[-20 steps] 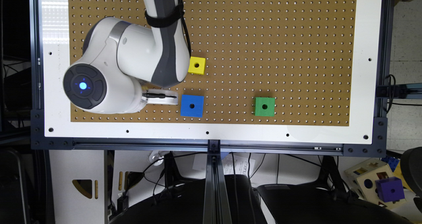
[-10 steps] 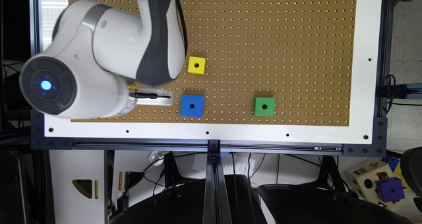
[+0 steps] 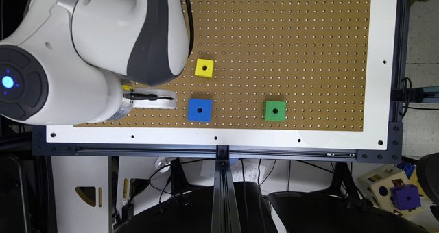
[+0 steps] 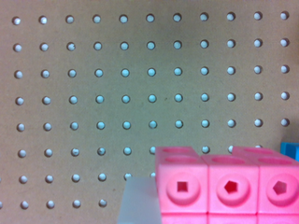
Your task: Pick up pink block.
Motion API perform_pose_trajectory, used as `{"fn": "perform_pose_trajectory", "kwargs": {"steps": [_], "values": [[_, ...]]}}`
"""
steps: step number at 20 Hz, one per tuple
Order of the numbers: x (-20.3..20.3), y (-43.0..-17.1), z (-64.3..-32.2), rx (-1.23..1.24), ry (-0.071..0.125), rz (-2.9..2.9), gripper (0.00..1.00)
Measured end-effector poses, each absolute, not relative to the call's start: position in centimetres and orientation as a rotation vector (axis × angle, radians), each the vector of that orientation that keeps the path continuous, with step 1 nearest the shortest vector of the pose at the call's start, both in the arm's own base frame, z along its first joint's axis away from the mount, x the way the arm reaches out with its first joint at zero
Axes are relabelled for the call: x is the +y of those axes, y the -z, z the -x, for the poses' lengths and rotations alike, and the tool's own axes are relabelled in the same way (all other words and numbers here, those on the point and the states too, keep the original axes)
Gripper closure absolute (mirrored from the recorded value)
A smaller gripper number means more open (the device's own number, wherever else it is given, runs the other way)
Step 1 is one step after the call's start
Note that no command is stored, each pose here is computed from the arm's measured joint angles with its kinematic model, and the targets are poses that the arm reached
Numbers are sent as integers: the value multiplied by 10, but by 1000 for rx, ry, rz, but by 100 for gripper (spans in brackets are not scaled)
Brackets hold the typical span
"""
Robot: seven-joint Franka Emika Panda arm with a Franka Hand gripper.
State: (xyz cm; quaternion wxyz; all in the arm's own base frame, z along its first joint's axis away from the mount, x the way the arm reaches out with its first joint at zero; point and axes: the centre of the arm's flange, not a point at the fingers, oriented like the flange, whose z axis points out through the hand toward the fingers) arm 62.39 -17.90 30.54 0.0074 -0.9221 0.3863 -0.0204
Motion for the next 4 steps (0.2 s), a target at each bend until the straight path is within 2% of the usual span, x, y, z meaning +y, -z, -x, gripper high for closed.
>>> {"fn": "perform_pose_trajectory", "kwargs": {"steps": [4], "values": [[-178,-321,-622,1207,71,2885,100]]}}
